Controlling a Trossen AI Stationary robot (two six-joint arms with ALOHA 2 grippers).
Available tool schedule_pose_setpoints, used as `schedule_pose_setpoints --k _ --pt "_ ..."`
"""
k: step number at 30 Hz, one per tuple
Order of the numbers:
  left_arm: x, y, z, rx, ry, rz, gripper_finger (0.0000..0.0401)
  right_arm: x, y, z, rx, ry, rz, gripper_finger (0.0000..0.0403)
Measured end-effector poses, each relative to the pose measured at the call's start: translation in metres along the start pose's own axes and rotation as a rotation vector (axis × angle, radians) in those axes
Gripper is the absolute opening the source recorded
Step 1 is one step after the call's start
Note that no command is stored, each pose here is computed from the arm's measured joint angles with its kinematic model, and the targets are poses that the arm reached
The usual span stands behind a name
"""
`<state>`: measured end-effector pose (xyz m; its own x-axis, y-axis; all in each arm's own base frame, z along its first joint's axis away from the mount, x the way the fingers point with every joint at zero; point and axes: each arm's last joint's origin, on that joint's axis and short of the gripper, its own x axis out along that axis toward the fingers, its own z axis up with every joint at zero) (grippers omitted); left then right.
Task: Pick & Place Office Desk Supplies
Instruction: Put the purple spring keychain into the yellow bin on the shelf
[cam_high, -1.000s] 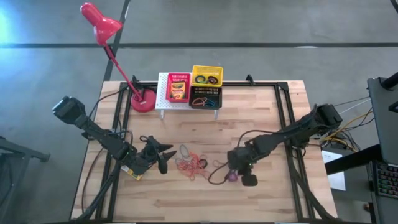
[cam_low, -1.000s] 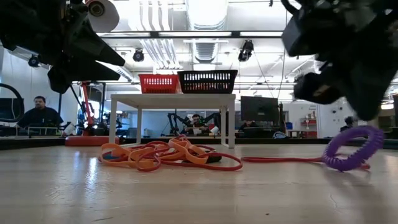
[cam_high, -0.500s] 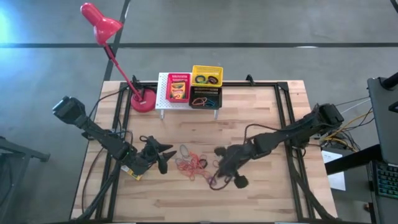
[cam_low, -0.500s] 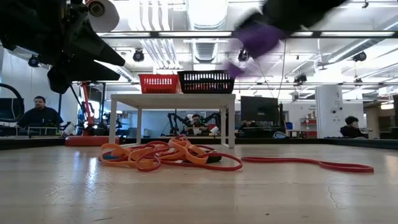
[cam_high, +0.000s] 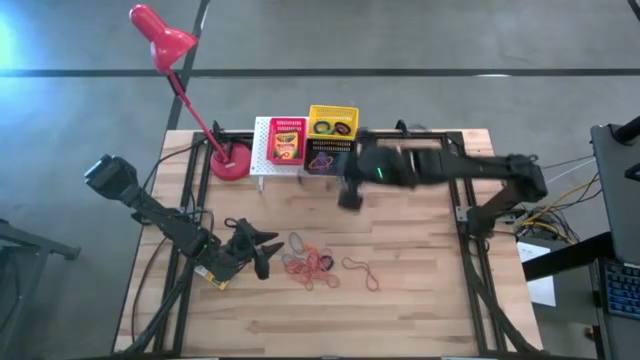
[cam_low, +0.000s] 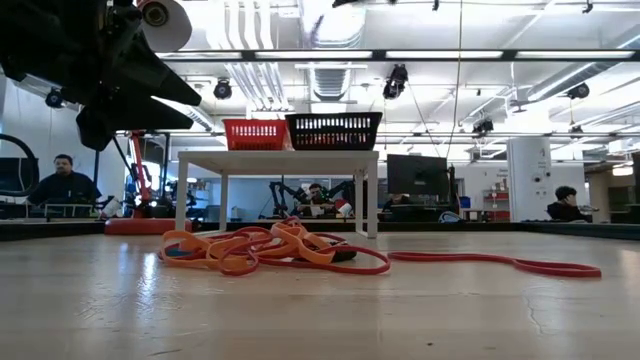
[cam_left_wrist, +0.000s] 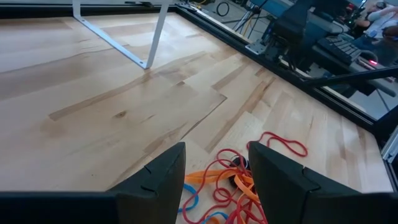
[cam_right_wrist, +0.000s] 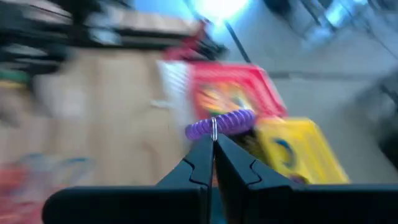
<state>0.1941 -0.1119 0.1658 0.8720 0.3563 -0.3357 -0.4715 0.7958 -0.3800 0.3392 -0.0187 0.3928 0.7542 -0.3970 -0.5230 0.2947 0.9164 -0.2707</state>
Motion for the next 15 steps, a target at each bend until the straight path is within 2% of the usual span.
schedule_pose_setpoints --k 5,8,11,15 --pt "0.0 0.0 0.0 0.001 0.0 0.0 0.0181 0.033 -0.074 -0.006 0.098 0.088 -0.103 0.0008" --pt "0.0 0.0 0.0 0.001 0.0 0.0 0.0181 0.054 -0.112 -0.017 0.166 0.123 -0.115 0.0008" --pt "0.0 0.0 0.0 0.0 -0.002 0.002 0.0181 0.076 -0.136 -0.03 0.215 0.153 -0.091 0.0008" --pt "0.0 0.0 0.0 0.0 -0.005 0.005 0.0181 0.1 -0.152 -0.044 0.25 0.188 -0.077 0.0008"
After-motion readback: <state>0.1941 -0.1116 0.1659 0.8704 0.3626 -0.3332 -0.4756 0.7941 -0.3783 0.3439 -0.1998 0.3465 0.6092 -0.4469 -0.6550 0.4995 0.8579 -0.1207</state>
